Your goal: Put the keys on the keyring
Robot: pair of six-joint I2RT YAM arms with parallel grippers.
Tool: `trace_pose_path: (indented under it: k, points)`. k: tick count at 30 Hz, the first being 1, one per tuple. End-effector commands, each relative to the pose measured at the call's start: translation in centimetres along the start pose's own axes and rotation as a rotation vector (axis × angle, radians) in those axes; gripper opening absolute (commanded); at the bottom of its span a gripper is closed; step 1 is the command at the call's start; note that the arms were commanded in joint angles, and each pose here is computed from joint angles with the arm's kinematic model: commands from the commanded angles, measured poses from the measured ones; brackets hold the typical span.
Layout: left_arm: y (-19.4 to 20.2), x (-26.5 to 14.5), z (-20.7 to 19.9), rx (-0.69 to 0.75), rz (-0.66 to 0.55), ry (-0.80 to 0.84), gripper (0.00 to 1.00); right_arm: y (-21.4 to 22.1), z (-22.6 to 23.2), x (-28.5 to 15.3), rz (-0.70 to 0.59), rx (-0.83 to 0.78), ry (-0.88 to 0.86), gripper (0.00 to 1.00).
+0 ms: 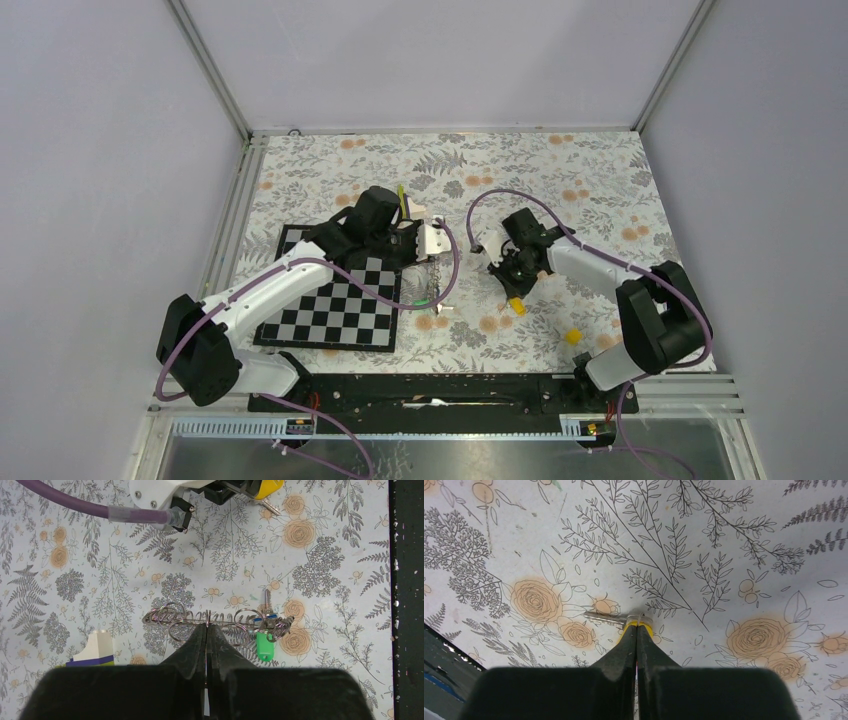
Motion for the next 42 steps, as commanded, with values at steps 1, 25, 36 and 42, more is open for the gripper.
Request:
trace_pose_path:
  k: [1, 25, 36, 42]
  points:
    - [-2.5, -0.5, 1.1, 0.061, -0.088, -0.031, 0.0, -1.9, 0.1, -2.0, -0.079, -0.076, 0.008, 0.0]
    - [-2.5, -0.7, 0.4, 0.066, -0.103, -0.015, 0.0, -1.8, -1.0, -0.3, -0.035, -0.118, -0.034, 0.11]
    - [-2.5, -0.6, 0.3, 0.059, -0.108, -0.006, 0.0, -1.6, -1.4, -0.1, -0.034, -0.127, -0.011, 0.18]
    - [-2.6, -0.6, 0.3, 0.059, -0.11, -0.007, 0.0, -1.6, -1.4, 0.0, -0.029, -0.126, -0.01, 0.2]
Point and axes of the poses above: each gripper's point midway between its finger pads, its own x axis out along the fingers, its own z axis along the line the jaws close on, y = z × x, the point moved 3 cm from there along -x, back along the fingers, and after that the axes turned 9 degrees about x, right-handed, at the moved point
